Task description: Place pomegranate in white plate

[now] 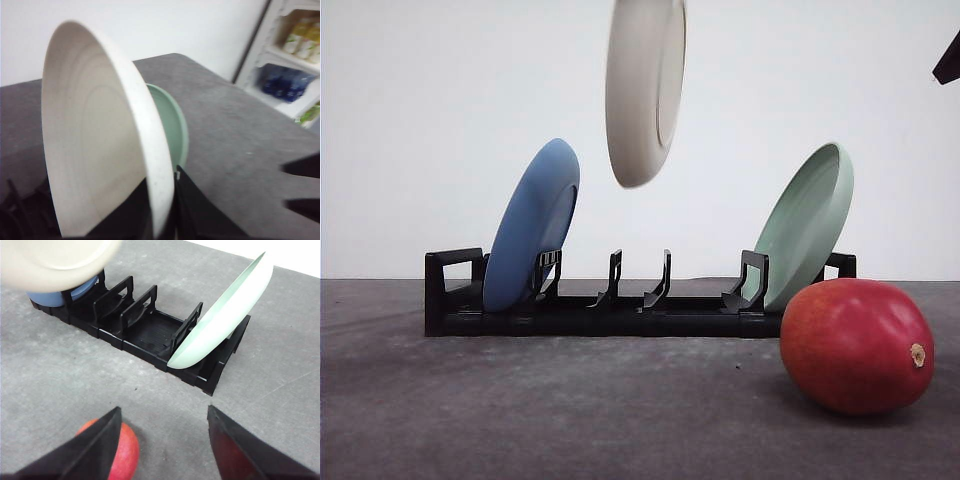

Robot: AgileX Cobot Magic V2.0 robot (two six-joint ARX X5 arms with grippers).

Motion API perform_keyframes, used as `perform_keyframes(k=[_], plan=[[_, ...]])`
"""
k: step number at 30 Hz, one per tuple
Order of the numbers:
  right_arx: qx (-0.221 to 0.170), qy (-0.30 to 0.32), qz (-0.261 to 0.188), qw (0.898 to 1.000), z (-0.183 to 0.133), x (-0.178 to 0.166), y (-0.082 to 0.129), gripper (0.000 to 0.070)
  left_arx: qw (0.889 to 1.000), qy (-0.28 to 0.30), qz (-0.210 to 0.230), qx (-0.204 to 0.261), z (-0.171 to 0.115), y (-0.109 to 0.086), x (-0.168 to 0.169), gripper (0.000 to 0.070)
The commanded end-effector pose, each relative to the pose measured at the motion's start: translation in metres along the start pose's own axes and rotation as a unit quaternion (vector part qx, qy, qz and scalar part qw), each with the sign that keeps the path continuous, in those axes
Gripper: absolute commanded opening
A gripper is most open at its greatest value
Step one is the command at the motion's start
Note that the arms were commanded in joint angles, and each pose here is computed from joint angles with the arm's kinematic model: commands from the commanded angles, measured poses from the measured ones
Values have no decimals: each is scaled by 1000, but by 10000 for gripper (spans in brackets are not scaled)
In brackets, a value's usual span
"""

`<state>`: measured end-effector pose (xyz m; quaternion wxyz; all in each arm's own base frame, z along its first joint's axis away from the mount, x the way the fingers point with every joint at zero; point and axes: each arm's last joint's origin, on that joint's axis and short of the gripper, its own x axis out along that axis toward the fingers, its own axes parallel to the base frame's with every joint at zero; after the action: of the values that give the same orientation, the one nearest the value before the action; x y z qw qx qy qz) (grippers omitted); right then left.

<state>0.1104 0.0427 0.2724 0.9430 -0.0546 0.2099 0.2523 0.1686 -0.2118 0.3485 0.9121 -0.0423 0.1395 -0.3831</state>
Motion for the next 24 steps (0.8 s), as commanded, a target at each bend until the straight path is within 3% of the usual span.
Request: perform_keyframes(k=[1, 9, 14, 18, 24], plan=[[-5, -8, -1, 1000, 4, -2, 0, 348, 1000, -7, -14, -9, -3, -6, -12, 10], [-3, 0, 0, 1000, 3, -2, 0, 348, 1000, -4, 12, 8, -45, -7, -57, 10], [-3, 0, 0, 1000, 3, -2, 0, 348, 994, 69, 19, 87, -75, -11, -73, 10], [-3, -1, 0, 1000, 3, -2, 1, 348, 970, 139, 20, 197, -93, -18, -75, 10], [-3, -1, 0, 1000, 3, -2, 0, 348, 924, 194, 19, 328, -113, -29, -55, 10]])
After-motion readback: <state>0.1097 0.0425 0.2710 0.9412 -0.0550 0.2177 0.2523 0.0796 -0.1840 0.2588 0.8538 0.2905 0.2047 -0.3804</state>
